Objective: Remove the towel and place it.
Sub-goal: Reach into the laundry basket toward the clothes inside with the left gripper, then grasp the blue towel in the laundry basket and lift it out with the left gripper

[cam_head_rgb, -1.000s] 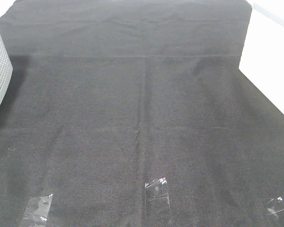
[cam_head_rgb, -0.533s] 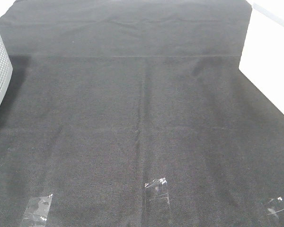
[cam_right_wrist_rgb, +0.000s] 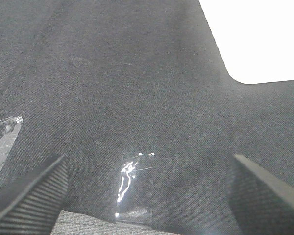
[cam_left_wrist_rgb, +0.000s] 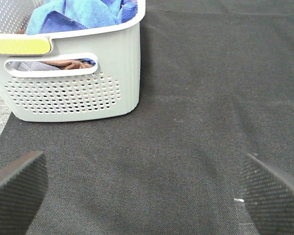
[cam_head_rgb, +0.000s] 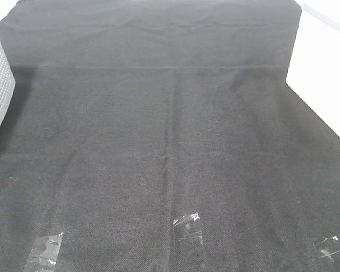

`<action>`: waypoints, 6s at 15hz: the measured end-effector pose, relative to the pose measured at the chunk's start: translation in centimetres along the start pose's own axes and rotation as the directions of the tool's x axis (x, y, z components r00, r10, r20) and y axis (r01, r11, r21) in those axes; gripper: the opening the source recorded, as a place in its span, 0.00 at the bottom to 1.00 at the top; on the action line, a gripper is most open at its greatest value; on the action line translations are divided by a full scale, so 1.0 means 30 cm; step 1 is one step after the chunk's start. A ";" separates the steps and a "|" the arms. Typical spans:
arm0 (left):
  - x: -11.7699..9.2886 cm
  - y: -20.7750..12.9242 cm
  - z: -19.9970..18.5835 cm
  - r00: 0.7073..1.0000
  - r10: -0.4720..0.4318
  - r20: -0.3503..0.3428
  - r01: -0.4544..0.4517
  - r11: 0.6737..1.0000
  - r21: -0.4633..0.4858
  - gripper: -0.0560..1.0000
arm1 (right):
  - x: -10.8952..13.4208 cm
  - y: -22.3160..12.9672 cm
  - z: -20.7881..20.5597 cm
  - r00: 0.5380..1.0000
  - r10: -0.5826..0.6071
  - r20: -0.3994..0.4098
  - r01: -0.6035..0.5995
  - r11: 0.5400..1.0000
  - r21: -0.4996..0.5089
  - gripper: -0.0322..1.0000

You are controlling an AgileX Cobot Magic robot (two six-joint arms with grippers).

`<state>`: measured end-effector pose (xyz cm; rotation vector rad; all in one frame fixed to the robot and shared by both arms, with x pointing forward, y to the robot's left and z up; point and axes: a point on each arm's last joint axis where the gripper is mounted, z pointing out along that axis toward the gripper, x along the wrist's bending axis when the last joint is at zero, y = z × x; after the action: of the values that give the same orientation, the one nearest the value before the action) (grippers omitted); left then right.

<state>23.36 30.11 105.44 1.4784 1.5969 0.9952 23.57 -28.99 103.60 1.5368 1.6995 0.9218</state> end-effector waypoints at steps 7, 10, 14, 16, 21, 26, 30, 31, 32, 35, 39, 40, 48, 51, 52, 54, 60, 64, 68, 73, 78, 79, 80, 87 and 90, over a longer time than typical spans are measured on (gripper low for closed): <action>0.000 0.000 0.000 1.000 0.000 0.000 0.000 1.000 0.000 0.99 | 0.000 0.000 0.000 1.000 0.000 0.000 0.000 1.000 0.000 0.83; 0.000 0.000 0.000 1.000 0.000 0.000 0.000 1.000 0.000 0.99 | 0.000 0.000 0.000 1.000 0.000 0.000 0.000 1.000 0.000 0.83; 0.000 0.000 0.000 1.000 0.000 0.000 0.000 1.000 0.000 0.99 | 0.000 0.000 0.000 1.000 0.000 0.000 0.000 1.000 0.000 0.83; 0.000 0.000 0.000 1.000 0.000 0.000 0.000 1.000 0.000 0.99 | 0.000 0.000 0.000 1.000 0.000 0.000 0.000 1.000 0.000 0.83; 0.000 0.000 0.000 1.000 0.000 0.000 0.000 1.000 0.000 0.99 | 0.000 0.000 0.000 1.000 0.000 0.000 0.000 1.000 0.000 0.83; 0.000 0.000 0.000 1.000 0.000 0.000 0.000 1.000 0.000 0.99 | 0.000 0.000 0.000 1.000 0.000 0.000 0.000 1.000 0.000 0.83; 0.000 0.000 0.000 1.000 0.020 0.000 -0.020 1.000 0.000 0.99 | 0.000 0.000 0.000 1.000 0.000 0.000 0.000 1.000 0.000 0.83; 0.000 0.000 0.000 0.999 0.043 0.000 -0.043 0.999 0.001 0.99 | 0.000 0.000 0.000 1.000 0.000 0.000 0.000 1.000 0.000 0.83; 0.000 0.007 -0.003 0.990 0.138 0.005 -0.139 0.990 0.035 0.99 | 0.000 0.000 0.000 1.000 0.000 0.000 0.000 1.000 0.000 0.83; -0.001 0.114 -0.010 0.958 0.283 0.053 -0.288 0.940 0.183 0.99 | 0.000 0.000 0.000 1.000 0.000 0.000 0.000 1.000 0.000 0.83; 0.007 0.359 0.015 0.866 0.494 0.076 -0.499 0.848 0.180 0.99 | 0.000 0.000 0.000 1.000 0.000 0.000 0.000 1.000 0.000 0.83; 0.013 0.418 0.040 0.833 0.550 0.057 -0.550 0.816 0.176 0.99 | 0.000 0.000 0.000 1.000 0.000 0.000 0.000 1.000 0.000 0.83; 0.058 0.829 0.498 0.537 0.839 0.092 -0.794 0.465 0.392 0.99 | 0.000 0.000 0.000 1.000 0.000 0.000 0.000 1.000 0.000 0.83; 0.119 0.867 0.597 0.480 0.870 0.117 -0.809 0.386 0.443 0.99 | 0.000 0.000 0.000 1.000 0.000 0.000 0.000 1.000 0.000 0.83; 0.152 0.863 0.654 0.447 0.881 0.154 -0.818 0.333 0.469 0.99 | 0.000 0.000 0.000 1.000 0.000 0.000 0.000 1.000 0.000 0.83; 0.216 0.826 0.778 0.401 0.886 0.232 -0.830 0.245 0.501 0.99 | 0.000 0.000 0.000 1.000 0.000 0.000 0.000 1.000 0.000 0.83; 0.355 0.600 1.231 0.227 0.875 0.427 -0.867 -0.019 0.498 0.99 | 0.000 0.000 0.000 1.000 0.000 0.000 0.000 1.000 0.000 0.83; 0.377 0.501 1.423 0.208 0.857 0.472 -0.880 -0.047 0.472 0.99 | 0.000 0.000 0.000 1.000 0.000 0.000 0.000 1.000 0.000 0.83; 0.382 0.398 1.504 0.173 0.808 0.563 -0.895 -0.110 0.432 0.99 | 0.000 0.000 0.000 1.000 0.000 0.000 0.000 1.000 0.000 0.83; 0.376 0.379 1.507 0.176 0.780 0.601 -0.905 -0.112 0.410 0.67 | 0.000 0.000 0.000 1.000 0.000 0.000 0.000 1.000 0.000 0.83; 0.375 0.370 1.498 0.238 0.759 0.606 -0.892 -0.077 0.446 0.25 | 0.000 0.000 0.000 1.000 0.000 0.000 0.000 1.000 0.000 0.83; 0.375 0.370 1.498 0.238 0.759 0.606 -0.892 -0.077 0.446 0.25 | 0.000 0.000 0.000 1.000 0.000 0.000 0.000 1.000 0.000 0.83; 0.375 0.369 1.497 0.263 0.758 0.597 -0.885 -0.057 0.463 0.22 | 0.000 0.000 0.000 1.000 0.000 0.000 0.000 1.000 0.000 0.83; 0.388 0.437 1.436 0.290 0.761 0.580 -0.849 -0.076 0.524 0.05 | 0.000 0.000 0.000 1.000 0.000 0.000 0.000 1.000 0.000 0.83; 0.362 0.591 1.302 0.389 0.819 0.422 -0.807 0.081 0.586 0.05 | 0.000 0.000 0.000 1.000 0.000 0.000 0.000 1.000 0.000 0.83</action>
<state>65.36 43.97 104.43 3.2177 1.0422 0.8780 23.57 -28.99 103.60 1.5368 1.6995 0.9218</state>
